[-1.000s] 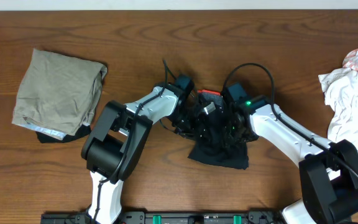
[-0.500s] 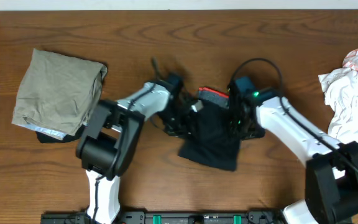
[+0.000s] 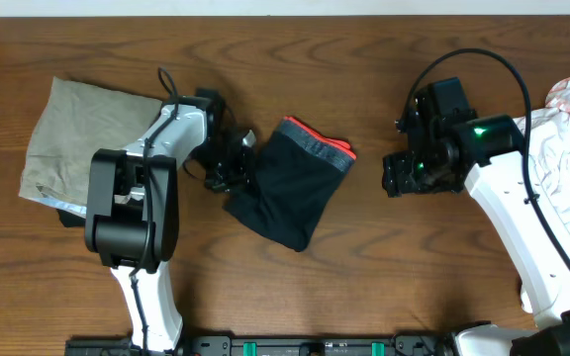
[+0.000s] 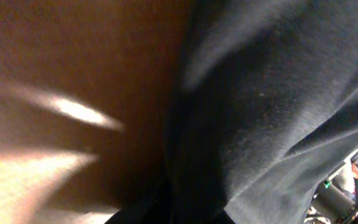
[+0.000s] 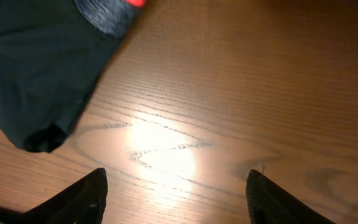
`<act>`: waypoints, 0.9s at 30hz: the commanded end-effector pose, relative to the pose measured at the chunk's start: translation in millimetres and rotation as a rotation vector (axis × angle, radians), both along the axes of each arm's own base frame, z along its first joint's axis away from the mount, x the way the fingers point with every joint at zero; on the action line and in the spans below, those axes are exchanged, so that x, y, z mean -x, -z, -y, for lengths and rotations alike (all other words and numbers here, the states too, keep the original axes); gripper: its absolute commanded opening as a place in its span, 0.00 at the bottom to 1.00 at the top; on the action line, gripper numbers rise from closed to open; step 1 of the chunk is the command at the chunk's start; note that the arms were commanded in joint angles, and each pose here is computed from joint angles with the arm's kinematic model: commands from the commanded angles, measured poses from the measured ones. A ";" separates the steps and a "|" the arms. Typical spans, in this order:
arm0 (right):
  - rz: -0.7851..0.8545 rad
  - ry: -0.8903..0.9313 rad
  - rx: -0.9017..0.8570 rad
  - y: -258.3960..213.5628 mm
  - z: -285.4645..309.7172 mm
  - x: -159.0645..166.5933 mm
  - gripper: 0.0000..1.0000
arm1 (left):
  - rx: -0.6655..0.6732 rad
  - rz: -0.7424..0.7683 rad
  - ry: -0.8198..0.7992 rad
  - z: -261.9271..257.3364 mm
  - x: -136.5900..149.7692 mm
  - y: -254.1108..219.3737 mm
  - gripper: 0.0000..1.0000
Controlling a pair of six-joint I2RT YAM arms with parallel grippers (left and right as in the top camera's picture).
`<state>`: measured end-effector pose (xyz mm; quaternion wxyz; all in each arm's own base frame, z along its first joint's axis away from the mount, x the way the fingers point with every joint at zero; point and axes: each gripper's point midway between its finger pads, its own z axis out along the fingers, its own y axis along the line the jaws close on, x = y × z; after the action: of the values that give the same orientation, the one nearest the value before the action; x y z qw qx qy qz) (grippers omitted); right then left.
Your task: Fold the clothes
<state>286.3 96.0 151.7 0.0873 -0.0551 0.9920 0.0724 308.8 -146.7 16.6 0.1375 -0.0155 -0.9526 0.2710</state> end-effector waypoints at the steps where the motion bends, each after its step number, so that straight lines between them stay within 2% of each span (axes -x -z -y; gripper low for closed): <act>1: 0.011 -0.014 -0.005 -4.3 1.7 -1.3 0.70 | -0.038 -0.083 0.030 9.5 19.8 -0.4 0.06; 4: 0.013 -0.013 -0.004 -4.4 1.9 -1.6 0.70 | -0.071 -0.166 0.040 19.4 40.2 -4.7 0.06; 7: 0.014 -0.012 0.002 -4.3 2.9 -1.9 0.70 | -0.081 -0.175 0.052 23.5 44.5 -4.7 0.06; 8: 0.014 -0.012 0.002 -4.3 2.8 -1.9 0.71 | -0.083 -0.174 0.052 23.1 44.4 -4.6 0.13; 10: 0.014 -0.012 0.002 -4.2 2.9 -1.8 0.72 | -0.104 -0.172 0.046 16.1 42.6 -2.9 0.72; 11: 0.015 -0.011 0.005 -4.2 3.4 -2.0 0.73 | -0.120 -0.169 0.043 11.3 41.5 -1.6 0.94; 12: 0.014 -0.011 0.005 -4.2 3.4 -1.9 0.73 | -0.135 -0.166 0.039 6.6 40.1 -0.4 0.98; 17: 0.015 -0.019 0.006 -4.2 3.4 -1.7 0.74 | -0.149 -0.156 -0.014 -12.6 29.6 2.0 0.98; 21: 0.018 -0.019 0.005 -4.4 3.1 -2.6 0.74 | -0.127 -0.070 -0.045 -18.3 7.1 8.1 0.98; 26: 0.022 -0.018 0.004 -4.6 2.9 -3.5 0.74 | 0.103 0.068 0.049 14.1 -9.6 -2.9 0.98; 27: 0.022 -0.018 0.004 -4.6 2.9 -3.5 0.74 | 0.115 0.079 0.049 16.9 -11.6 -3.2 0.98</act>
<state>286.7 96.0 151.7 0.0886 -0.0627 0.9915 0.0715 317.5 -147.5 19.0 0.1232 -0.0074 -0.9529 0.2771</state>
